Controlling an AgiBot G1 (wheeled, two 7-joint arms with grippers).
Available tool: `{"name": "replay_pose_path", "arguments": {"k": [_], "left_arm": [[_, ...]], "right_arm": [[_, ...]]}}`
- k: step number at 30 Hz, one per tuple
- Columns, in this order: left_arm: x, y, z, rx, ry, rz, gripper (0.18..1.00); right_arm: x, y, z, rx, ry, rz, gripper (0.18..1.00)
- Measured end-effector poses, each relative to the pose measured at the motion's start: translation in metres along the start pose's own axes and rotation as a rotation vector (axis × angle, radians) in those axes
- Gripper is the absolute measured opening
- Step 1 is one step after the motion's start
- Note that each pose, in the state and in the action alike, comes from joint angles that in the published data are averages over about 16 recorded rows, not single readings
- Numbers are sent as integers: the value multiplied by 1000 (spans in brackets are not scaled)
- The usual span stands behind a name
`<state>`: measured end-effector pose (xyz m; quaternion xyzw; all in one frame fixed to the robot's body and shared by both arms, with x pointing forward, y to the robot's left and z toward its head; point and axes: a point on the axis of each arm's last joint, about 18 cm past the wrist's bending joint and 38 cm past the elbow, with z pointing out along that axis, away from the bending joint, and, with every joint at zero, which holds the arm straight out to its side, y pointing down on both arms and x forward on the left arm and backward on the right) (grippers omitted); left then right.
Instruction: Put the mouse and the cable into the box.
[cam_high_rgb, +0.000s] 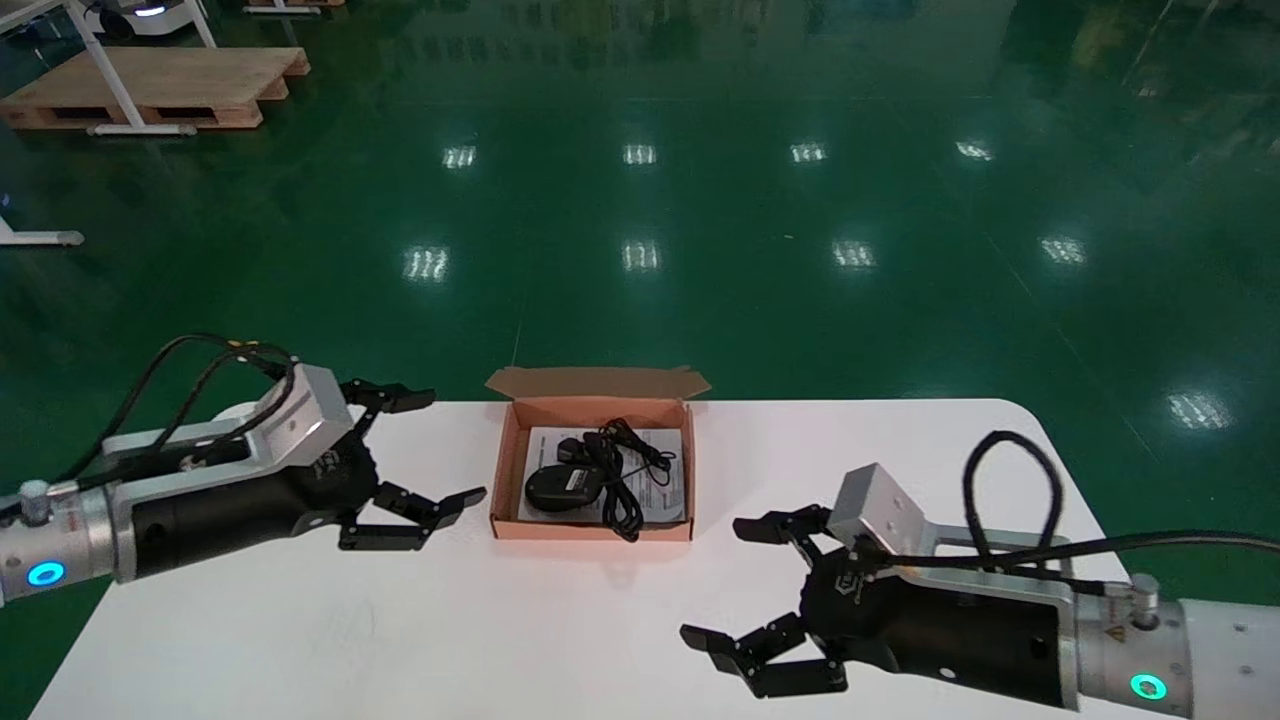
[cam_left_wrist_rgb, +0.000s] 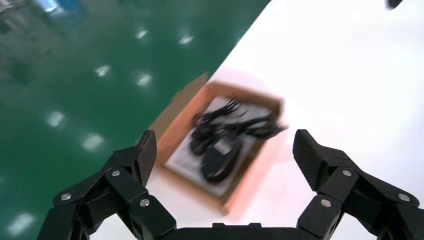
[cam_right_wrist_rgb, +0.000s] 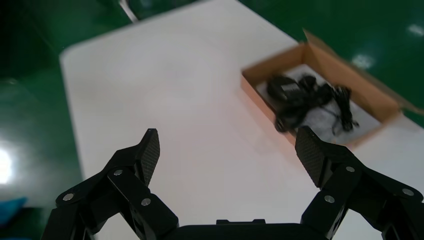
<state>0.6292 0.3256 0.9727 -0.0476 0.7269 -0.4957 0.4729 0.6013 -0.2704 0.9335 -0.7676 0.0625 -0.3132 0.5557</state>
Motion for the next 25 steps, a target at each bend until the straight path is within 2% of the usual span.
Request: {"name": "replay_pose_path", "arguments": {"k": [14,25], "left_arm": [[42,-45,-40,205,226,-126,1001],[65,-70,-68,305,359,-159,1001]], "right_arm": [[-48,-57,-83,260,-210,-65,1001],[-62,-72,-106,324,-265,-104,1001]]}}
